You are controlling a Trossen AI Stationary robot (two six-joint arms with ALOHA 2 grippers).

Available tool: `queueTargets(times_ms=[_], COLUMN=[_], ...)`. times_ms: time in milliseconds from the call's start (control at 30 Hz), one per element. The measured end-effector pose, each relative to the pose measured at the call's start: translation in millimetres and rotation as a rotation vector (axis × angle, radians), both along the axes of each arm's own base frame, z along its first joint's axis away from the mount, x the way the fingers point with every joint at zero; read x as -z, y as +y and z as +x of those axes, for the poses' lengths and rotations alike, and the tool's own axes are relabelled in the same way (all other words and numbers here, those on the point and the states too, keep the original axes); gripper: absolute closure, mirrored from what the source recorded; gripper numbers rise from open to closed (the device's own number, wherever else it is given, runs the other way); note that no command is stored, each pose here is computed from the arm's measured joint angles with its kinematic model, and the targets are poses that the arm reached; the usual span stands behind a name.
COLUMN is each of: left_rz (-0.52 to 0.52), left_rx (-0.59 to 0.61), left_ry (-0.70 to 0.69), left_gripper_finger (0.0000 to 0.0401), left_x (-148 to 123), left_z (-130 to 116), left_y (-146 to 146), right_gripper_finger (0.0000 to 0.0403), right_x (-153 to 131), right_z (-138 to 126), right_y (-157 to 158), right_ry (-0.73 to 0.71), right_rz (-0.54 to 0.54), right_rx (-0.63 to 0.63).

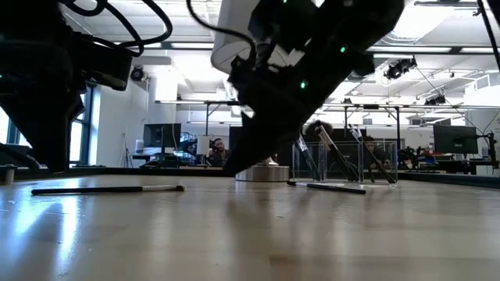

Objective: Put items in baskets/containers
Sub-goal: Put the eyeshadow brush into the transparent organizer

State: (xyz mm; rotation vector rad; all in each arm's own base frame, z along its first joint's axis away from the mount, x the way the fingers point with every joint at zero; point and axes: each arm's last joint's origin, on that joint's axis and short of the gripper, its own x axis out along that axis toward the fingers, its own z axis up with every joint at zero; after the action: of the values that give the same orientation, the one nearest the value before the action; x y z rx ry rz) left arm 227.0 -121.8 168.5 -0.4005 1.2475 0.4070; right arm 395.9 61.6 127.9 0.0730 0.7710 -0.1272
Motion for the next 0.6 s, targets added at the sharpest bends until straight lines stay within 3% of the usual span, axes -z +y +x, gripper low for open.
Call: queueTargets(times_ms=[100, 200, 600], left_rz=[-0.006, -0.012, -0.061], left_rx=[-0.025, -0.049, -0.068], left_ry=[-0.002, -0.003, 0.018], left_gripper_finger=[0.0295, 0.0295, 0.0295], left_x=[0.0, 0.0, 0.2], left_z=[0.0, -0.1, -0.4], left_y=[0.1, 0.1, -1.0], right_gripper_finger=[0.0285, 0.0284, 0.0283], right_x=[12.9, 24.2, 28.1], right_z=[6.4, 10.2, 17.2], right_y=[-2.6, -5.7, -12.6], right_ry=[-0.014, -0.022, -0.082], right_rz=[0.034, 0.037, -0.028], right_rx=[-0.075, -0.069, -0.141])
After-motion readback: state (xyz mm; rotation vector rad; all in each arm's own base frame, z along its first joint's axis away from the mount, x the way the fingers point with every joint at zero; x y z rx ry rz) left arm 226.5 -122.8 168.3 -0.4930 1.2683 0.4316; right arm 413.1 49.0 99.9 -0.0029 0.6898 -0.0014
